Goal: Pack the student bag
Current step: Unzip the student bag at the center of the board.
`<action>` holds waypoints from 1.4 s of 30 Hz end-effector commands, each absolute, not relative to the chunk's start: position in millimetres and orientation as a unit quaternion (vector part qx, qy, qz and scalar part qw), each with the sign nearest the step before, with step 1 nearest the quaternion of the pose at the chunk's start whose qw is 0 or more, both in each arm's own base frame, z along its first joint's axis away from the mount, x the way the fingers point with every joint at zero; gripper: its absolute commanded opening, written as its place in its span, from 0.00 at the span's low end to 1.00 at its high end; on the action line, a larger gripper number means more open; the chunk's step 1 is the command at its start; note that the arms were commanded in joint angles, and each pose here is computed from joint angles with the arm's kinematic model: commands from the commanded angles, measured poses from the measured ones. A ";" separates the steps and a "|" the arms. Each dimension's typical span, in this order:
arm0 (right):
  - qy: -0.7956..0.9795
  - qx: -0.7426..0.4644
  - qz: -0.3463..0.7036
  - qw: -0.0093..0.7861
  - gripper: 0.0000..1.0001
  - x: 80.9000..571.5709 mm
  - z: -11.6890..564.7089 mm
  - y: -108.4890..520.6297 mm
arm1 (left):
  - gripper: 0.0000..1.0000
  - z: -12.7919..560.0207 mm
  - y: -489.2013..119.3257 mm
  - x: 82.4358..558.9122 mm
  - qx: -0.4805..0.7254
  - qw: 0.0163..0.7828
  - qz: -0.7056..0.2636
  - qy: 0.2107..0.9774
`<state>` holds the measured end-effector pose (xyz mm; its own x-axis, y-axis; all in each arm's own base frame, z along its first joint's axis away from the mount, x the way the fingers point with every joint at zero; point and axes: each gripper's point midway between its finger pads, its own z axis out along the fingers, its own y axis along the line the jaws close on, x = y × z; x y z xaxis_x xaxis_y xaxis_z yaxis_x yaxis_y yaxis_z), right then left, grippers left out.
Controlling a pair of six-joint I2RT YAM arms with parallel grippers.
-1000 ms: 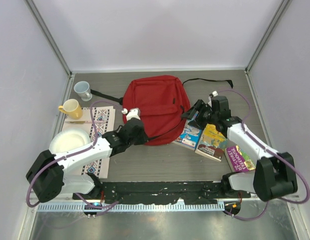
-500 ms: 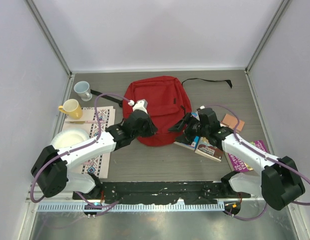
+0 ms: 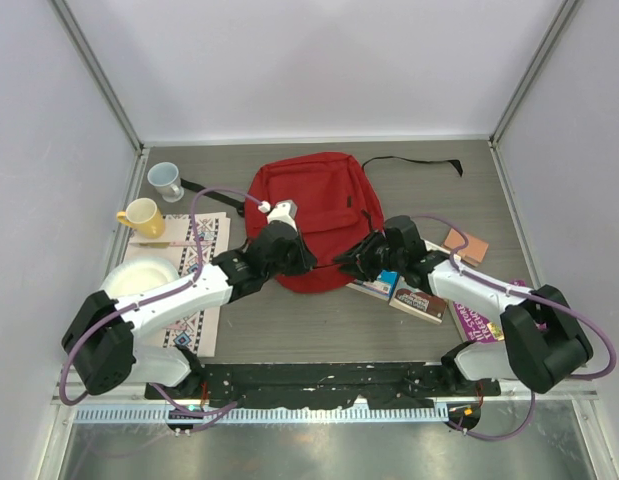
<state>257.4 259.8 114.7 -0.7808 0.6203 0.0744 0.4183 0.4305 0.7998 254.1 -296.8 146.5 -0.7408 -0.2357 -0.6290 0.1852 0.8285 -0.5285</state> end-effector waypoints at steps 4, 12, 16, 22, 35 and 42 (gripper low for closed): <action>0.821 0.300 0.453 0.177 0.02 289.2 138.2 266.2 | 0.00 161.8 -291.9 248.0 -0.018 0.383 -0.318 0.867; 0.874 0.211 0.363 0.245 0.01 292.1 129.4 243.1 | 0.00 126.2 -224.5 246.0 -0.052 0.399 -0.193 0.895; 0.888 0.183 0.330 0.265 0.01 278.3 121.3 225.4 | 0.00 119.5 -197.1 254.4 -0.070 0.396 -0.177 0.898; 0.900 0.157 0.302 0.271 0.01 258.2 108.3 207.6 | 0.00 125.3 -175.0 271.0 -0.074 0.408 -0.150 0.898; 0.905 0.119 0.296 0.282 0.01 230.3 92.8 191.3 | 0.00 111.2 -149.0 302.9 -0.102 0.387 -0.101 0.911; 0.876 0.087 0.383 0.280 0.56 237.1 131.0 223.8 | 0.00 132.3 -184.2 301.8 -0.076 0.393 -0.204 0.894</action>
